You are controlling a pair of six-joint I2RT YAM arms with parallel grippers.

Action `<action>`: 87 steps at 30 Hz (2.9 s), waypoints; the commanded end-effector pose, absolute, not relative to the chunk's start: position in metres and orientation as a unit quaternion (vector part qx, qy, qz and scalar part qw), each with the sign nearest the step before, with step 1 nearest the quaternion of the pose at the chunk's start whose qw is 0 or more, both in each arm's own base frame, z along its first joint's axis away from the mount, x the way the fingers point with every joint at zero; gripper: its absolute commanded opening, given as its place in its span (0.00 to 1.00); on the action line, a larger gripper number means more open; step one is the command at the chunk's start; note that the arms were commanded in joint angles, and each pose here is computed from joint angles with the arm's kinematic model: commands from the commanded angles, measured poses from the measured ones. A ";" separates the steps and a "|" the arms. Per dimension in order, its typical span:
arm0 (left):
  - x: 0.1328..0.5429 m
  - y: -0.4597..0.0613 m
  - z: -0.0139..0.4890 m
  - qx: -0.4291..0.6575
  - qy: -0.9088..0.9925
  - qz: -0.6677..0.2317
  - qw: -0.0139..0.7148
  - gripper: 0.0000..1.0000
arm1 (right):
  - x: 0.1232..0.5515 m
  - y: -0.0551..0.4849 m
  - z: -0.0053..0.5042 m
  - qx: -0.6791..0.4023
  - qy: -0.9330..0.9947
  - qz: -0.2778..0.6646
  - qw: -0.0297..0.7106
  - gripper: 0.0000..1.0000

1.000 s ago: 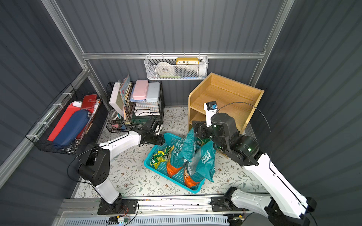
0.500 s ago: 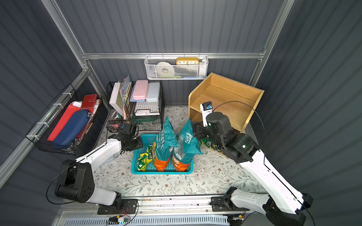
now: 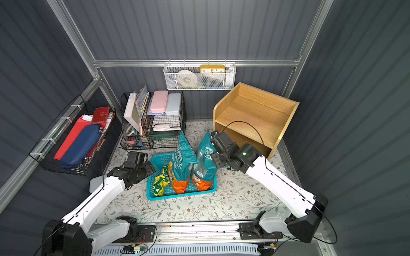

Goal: Take down the fertilizer bag from the shelf
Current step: Move the storage box to the center of the board, then pick up the fertilizer bag from the shelf.

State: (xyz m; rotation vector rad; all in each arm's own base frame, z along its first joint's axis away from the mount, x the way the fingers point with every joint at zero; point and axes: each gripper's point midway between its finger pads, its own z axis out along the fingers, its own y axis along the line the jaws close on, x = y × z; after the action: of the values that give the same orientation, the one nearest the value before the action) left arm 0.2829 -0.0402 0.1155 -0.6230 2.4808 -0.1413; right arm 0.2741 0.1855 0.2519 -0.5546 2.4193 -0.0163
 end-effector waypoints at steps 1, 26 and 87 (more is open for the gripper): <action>0.288 -0.033 0.129 -0.232 0.925 -0.034 0.300 0.80 | 0.266 0.168 0.248 -0.197 0.928 -0.038 0.313 0.64; 0.301 0.030 0.093 -0.273 0.916 0.111 0.274 0.17 | 0.260 0.160 0.294 -0.207 0.898 -0.008 0.389 0.69; 0.327 -0.046 0.231 -0.215 0.878 -0.180 0.388 0.99 | 0.365 0.079 0.104 -0.209 0.874 -0.392 0.197 0.00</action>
State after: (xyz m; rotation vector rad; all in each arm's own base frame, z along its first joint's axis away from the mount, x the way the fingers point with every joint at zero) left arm 0.3280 -0.0473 0.2321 -0.5298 2.2418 -0.4550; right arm 0.3607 0.0774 0.0706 -0.6738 2.5059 -1.1037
